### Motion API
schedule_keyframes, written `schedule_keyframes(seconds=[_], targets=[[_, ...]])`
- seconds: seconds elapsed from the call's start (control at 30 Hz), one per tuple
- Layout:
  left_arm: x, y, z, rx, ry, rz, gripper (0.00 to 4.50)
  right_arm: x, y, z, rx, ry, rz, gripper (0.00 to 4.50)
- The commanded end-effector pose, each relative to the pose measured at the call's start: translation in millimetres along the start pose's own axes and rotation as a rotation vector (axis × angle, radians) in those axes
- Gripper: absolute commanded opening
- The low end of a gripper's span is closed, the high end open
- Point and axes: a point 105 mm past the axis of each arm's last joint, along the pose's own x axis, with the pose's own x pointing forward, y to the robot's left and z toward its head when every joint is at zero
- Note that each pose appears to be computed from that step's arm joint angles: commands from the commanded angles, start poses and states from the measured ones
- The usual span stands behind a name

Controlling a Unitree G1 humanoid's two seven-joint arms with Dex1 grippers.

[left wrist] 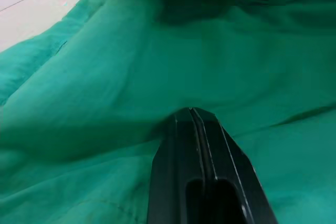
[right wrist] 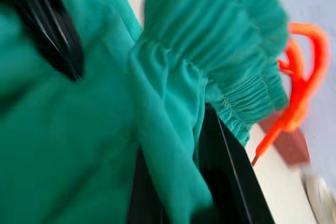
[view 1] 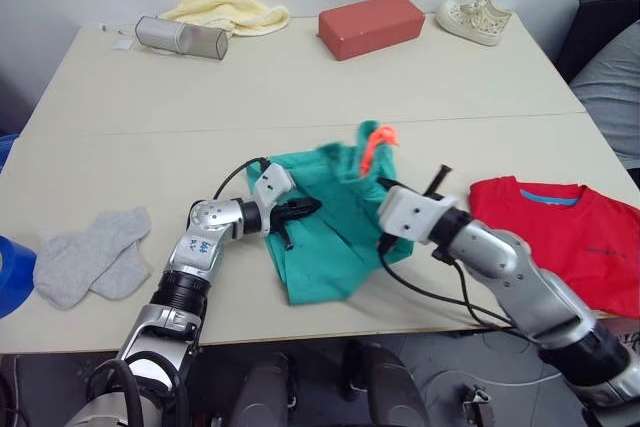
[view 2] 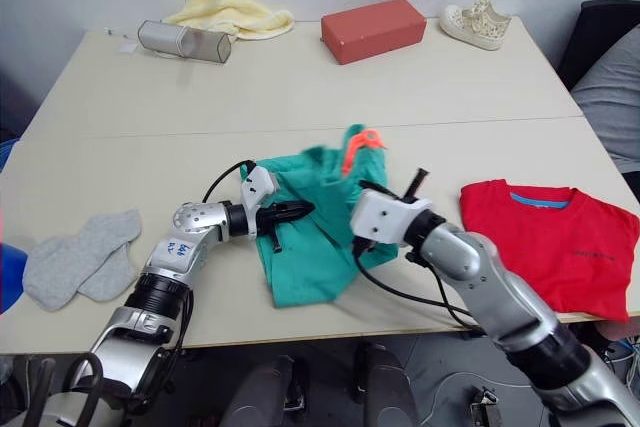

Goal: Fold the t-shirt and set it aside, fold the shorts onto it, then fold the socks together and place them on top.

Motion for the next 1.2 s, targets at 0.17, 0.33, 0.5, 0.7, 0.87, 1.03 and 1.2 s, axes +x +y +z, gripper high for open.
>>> schedule_keyframes(seconds=[0.17,0.33,0.5,0.7,0.87,1.03,1.2], targets=[[-17,8,-13,-0.029,0.047,0.068,0.00,16,32,27,-0.036,-0.158,0.152,0.01],[-29,10,-19,-0.045,0.053,0.101,0.00,11,52,29,-0.006,-0.210,0.240,0.01],[-54,6,-8,-0.062,-0.022,0.068,0.00,10,51,21,0.023,-0.187,0.226,0.01],[-98,10,-3,-0.058,-0.006,0.019,0.00,15,48,30,0.028,-0.247,0.199,0.01],[-127,25,16,-0.062,-0.031,0.042,0.00,21,54,44,0.152,-0.334,0.248,0.49],[-128,21,39,-0.039,-0.085,-0.011,0.00,13,51,58,0.279,-0.444,0.398,1.97],[-121,12,63,-0.032,-0.176,-0.082,0.00,-24,50,54,0.514,-0.469,0.674,3.80]])
